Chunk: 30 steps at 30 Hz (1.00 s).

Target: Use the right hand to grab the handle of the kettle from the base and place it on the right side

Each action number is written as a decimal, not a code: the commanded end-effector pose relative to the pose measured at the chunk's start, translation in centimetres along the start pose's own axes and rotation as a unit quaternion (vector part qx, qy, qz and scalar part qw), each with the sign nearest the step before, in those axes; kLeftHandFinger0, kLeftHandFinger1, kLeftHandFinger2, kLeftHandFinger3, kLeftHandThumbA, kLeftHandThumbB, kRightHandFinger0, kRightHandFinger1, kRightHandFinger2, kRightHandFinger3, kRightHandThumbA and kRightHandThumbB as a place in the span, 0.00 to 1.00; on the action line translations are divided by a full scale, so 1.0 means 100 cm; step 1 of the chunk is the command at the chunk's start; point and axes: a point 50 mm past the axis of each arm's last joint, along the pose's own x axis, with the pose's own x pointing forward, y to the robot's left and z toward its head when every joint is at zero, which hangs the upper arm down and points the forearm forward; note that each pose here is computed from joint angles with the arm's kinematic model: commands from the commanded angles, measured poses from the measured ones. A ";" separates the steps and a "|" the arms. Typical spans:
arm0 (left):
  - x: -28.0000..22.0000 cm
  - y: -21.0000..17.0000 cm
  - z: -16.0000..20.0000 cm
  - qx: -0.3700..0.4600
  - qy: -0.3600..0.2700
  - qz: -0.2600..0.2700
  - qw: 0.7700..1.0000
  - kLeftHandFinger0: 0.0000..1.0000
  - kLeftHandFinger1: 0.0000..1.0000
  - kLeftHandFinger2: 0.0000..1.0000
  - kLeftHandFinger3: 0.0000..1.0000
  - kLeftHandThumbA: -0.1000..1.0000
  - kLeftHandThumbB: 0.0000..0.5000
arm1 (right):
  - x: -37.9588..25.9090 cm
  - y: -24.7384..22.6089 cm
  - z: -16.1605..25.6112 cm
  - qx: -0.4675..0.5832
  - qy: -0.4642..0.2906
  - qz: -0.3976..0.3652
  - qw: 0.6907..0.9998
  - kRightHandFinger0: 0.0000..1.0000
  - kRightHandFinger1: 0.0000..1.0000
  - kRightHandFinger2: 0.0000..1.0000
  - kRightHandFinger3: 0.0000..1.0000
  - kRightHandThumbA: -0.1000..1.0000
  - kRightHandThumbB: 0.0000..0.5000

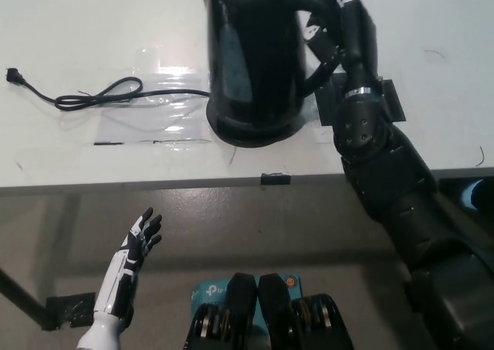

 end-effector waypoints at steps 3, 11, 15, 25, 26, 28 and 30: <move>0.007 0.005 0.011 0.007 -0.031 -0.010 0.999 1.00 1.00 1.00 1.00 1.00 1.00 | 0.044 -0.032 0.074 0.110 -0.103 -0.129 0.980 0.00 0.06 0.46 0.52 0.00 0.07; 0.006 0.007 0.013 0.010 -0.027 -0.010 1.000 1.00 1.00 1.00 1.00 1.00 1.00 | 0.054 -0.079 0.078 0.111 -0.142 -0.200 0.963 0.00 0.10 0.55 0.63 0.00 0.01; 0.006 0.008 0.013 0.013 -0.029 -0.011 0.999 1.00 1.00 1.00 1.00 1.00 1.00 | 0.056 -0.097 0.064 0.103 -0.135 -0.214 0.962 0.00 0.09 0.52 0.60 0.00 0.06; 0.005 0.009 0.011 0.014 -0.028 -0.009 0.999 1.00 1.00 1.00 1.00 1.00 1.00 | 0.052 -0.124 0.021 0.063 -0.108 -0.219 0.968 0.00 0.02 0.46 0.41 0.00 0.08; 0.005 0.009 0.010 0.015 -0.027 -0.009 0.999 1.00 1.00 1.00 1.00 1.00 1.00 | 0.051 -0.125 0.017 0.060 -0.105 -0.220 0.968 0.00 0.03 0.49 0.44 0.00 0.10; 0.005 0.009 0.010 0.013 -0.026 -0.008 1.000 1.00 1.00 1.00 1.00 1.00 1.00 | 0.047 -0.128 0.008 0.047 -0.102 -0.221 0.969 0.00 0.03 0.50 0.46 0.00 0.14; 0.005 0.008 0.010 0.012 -0.025 -0.008 1.000 1.00 1.00 1.00 1.00 1.00 1.00 | 0.045 -0.128 0.003 0.042 -0.097 -0.221 0.970 0.00 0.05 0.52 0.50 0.00 0.17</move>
